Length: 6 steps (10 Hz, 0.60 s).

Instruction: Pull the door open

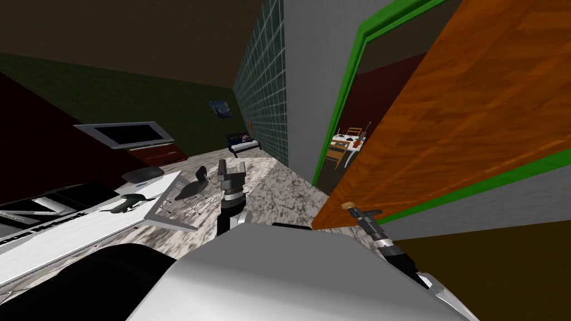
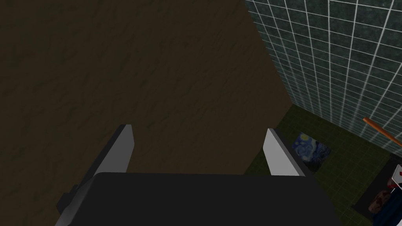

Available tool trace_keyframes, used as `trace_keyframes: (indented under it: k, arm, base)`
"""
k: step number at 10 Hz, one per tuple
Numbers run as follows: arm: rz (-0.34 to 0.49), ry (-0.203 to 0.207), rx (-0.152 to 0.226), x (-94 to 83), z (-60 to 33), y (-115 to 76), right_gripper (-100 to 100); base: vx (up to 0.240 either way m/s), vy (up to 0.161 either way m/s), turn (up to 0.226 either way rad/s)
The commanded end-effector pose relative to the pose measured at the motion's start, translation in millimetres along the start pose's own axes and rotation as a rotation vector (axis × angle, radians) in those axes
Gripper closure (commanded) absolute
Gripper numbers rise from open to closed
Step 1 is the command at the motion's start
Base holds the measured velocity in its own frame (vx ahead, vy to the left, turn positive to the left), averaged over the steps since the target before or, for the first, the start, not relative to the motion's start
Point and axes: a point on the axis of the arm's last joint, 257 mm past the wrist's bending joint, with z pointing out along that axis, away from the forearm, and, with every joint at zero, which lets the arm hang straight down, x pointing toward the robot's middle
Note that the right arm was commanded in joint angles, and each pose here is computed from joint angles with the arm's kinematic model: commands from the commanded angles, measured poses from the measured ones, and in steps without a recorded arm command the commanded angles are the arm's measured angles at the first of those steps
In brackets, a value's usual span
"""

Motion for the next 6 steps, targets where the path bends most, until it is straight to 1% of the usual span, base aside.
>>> trace_keyframes:
  k: [1, 3, 6]
  arm:
    - [-0.003, -0.001, 0.001, -1.5, -3.3, 0.0, 100]
    - [-0.005, -0.001, 0.0, -2.6, -5.4, 0.6, 100]
    - [-0.007, -0.001, -0.001, -4.1, -8.0, 1.4, 100]
  base:
    - [-0.248, -0.117, 0.202]
    - [-0.21, -0.103, 0.178]
    - [-0.206, -0.085, 0.163]
